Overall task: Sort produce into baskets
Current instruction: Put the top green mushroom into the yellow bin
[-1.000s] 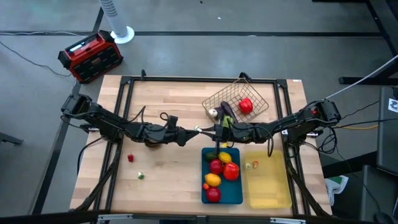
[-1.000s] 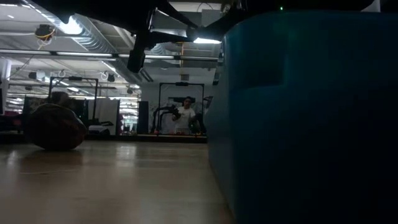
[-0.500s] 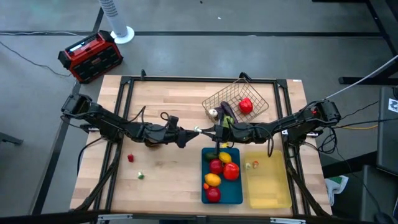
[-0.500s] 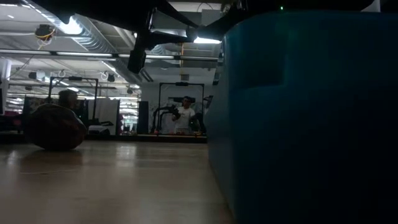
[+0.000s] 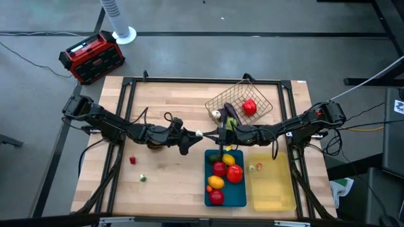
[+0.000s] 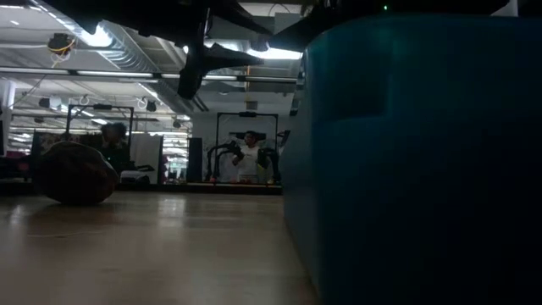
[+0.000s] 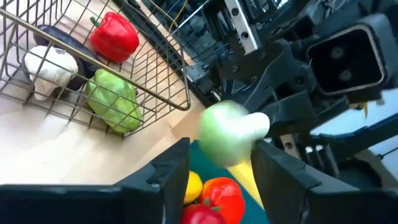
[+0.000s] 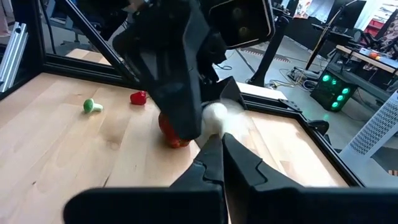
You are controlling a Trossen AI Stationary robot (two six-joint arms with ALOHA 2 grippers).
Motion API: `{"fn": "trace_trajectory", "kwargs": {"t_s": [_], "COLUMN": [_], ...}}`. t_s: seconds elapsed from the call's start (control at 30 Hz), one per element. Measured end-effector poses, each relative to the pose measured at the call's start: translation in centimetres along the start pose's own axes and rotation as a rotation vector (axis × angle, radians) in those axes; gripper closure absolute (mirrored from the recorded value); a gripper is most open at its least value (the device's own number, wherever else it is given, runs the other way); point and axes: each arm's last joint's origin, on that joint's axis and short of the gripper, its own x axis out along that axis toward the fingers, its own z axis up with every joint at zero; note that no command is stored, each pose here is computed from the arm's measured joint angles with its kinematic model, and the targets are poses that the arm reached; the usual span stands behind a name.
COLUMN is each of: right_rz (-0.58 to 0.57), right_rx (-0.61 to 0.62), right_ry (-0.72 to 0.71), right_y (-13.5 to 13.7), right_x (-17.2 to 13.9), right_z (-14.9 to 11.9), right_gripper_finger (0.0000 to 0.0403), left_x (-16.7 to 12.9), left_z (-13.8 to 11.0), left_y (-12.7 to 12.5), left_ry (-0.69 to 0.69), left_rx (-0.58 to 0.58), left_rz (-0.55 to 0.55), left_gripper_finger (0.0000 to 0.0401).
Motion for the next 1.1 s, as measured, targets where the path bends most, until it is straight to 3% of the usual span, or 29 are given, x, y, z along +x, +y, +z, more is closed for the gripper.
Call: {"fn": "trace_trajectory", "kwargs": {"t_s": [0.33,0.73,1.1], "right_rz": [-0.007,-0.007,-0.003], "right_rx": [-0.001,-0.001,-0.012], "right_ry": [0.005,0.005,0.028], "right_y": [-0.03,-0.04,0.0], "right_x": [0.0,-0.01,-0.02], "right_z": [-0.03,-0.02,-0.26], "right_gripper_finger": [0.0403,0.0401,0.0344], "left_x": [-0.04,-0.05,-0.05], "left_z": [-0.54,-0.63,-0.63], "left_y": [0.62,0.71,0.71], "left_ry": [0.059,0.066,0.065], "left_rx": [0.03,0.019,0.019], "left_rz": [0.054,0.063,0.062], "left_gripper_finger": [0.0217,0.0255,0.0268]}}
